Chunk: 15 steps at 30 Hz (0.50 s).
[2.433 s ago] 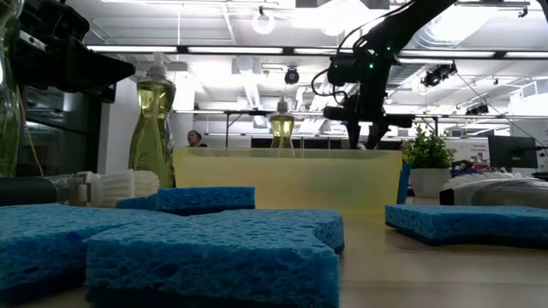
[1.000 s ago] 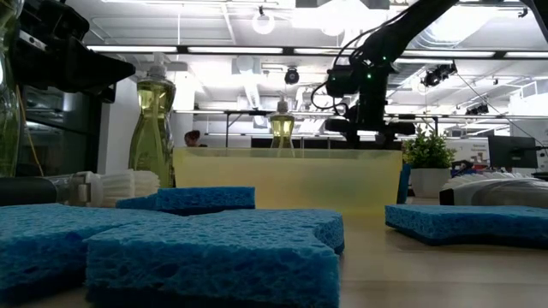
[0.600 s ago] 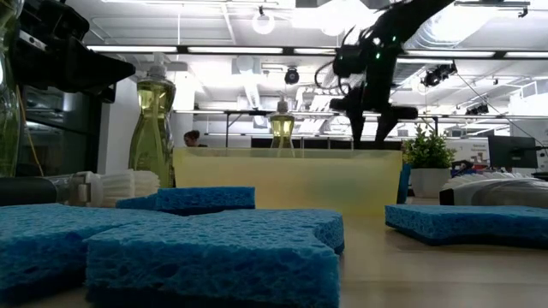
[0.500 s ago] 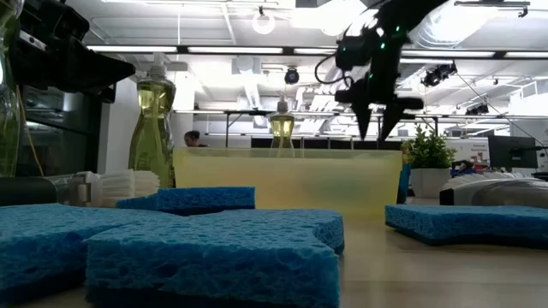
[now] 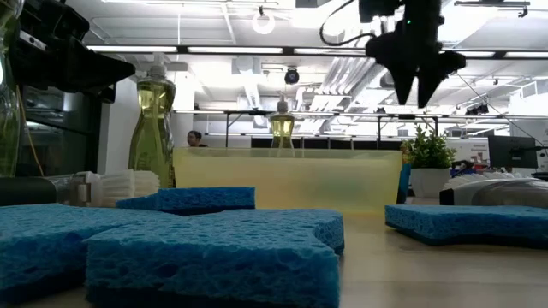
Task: Pick & Place Kitchen Sink Supplies
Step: Put the dish brush into the blue bin
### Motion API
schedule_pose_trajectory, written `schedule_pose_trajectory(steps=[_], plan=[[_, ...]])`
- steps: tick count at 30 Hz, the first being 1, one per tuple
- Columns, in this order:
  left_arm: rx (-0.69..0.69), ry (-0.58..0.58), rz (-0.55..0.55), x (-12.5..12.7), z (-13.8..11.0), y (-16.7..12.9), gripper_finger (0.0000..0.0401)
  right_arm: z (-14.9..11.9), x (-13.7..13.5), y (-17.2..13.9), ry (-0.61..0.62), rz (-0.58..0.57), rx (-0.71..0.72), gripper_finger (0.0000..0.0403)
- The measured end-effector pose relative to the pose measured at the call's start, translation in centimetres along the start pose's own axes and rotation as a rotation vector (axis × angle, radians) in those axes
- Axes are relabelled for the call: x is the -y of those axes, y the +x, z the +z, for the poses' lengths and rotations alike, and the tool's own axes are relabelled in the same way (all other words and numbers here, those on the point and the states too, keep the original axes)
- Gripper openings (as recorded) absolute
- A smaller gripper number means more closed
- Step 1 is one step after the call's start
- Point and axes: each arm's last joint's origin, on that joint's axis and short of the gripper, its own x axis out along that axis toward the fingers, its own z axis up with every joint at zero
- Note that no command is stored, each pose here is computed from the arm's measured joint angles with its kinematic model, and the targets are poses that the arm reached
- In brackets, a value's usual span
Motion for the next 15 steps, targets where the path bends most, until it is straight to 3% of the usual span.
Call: schedule_pose_trajectory(steps=[6, 15], plan=[[0.0, 0.0, 0.0, 0.0, 0.0, 0.0, 0.0001, -4.4, -1.3, 1.8, 0.014, 0.075, -0.157, 0.0227], [0.0, 0.0, 0.0, 0.0, 0.0, 0.0, 0.0001, -10.5, -0.6, 3.9, 0.121, 0.008, -0.31, 0.0225]])
